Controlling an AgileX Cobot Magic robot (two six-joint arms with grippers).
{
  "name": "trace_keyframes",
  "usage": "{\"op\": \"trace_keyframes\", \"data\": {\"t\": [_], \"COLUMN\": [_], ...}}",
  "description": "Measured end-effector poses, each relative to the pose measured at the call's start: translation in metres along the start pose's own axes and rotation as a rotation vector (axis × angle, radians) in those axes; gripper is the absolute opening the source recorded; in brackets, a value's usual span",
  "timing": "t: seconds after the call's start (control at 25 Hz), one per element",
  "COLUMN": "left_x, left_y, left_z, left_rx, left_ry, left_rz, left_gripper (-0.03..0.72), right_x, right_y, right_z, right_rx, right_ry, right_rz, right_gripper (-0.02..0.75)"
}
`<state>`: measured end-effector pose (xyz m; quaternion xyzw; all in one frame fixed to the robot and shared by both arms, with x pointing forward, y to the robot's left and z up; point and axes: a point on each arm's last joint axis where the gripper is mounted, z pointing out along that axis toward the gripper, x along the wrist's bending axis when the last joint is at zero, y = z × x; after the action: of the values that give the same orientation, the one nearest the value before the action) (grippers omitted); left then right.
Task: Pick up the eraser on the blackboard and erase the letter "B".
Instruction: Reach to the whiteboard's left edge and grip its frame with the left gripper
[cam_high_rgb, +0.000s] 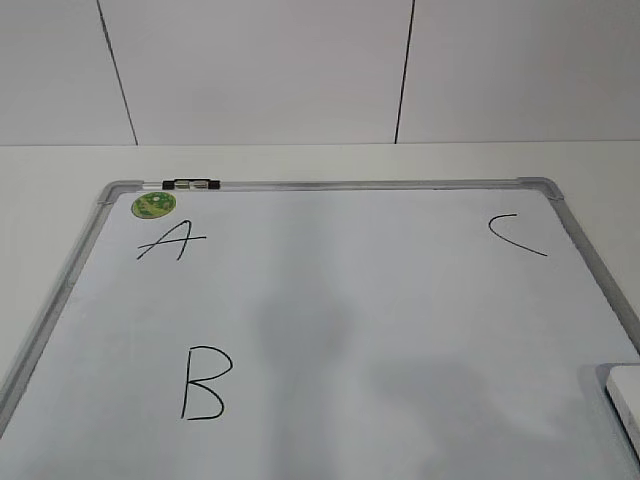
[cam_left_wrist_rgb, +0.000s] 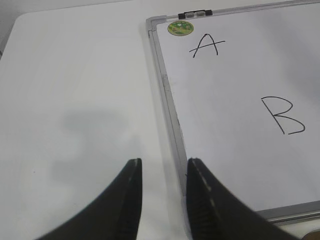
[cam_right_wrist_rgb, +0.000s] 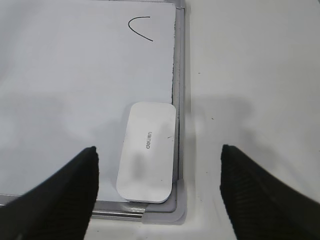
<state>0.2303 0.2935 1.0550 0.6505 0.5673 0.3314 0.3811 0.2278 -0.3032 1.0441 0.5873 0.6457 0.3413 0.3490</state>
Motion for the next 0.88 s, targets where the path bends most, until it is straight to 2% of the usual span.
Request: {"op": "trace_keyframes", "data": {"t": [0.88], "left_x": [0.0], "left_y": [0.0], "left_z": [0.0], "left_rx": [0.0], "left_ry": [0.0], "left_rz": [0.0], "left_gripper": [0.236], "right_x": [-0.0007], "right_y": [0.0004], "right_z": [0.0], "right_rx": [-0.004], "right_ry": [-0.007], "right_rz": [-0.003], "right_gripper": [0.584]}}
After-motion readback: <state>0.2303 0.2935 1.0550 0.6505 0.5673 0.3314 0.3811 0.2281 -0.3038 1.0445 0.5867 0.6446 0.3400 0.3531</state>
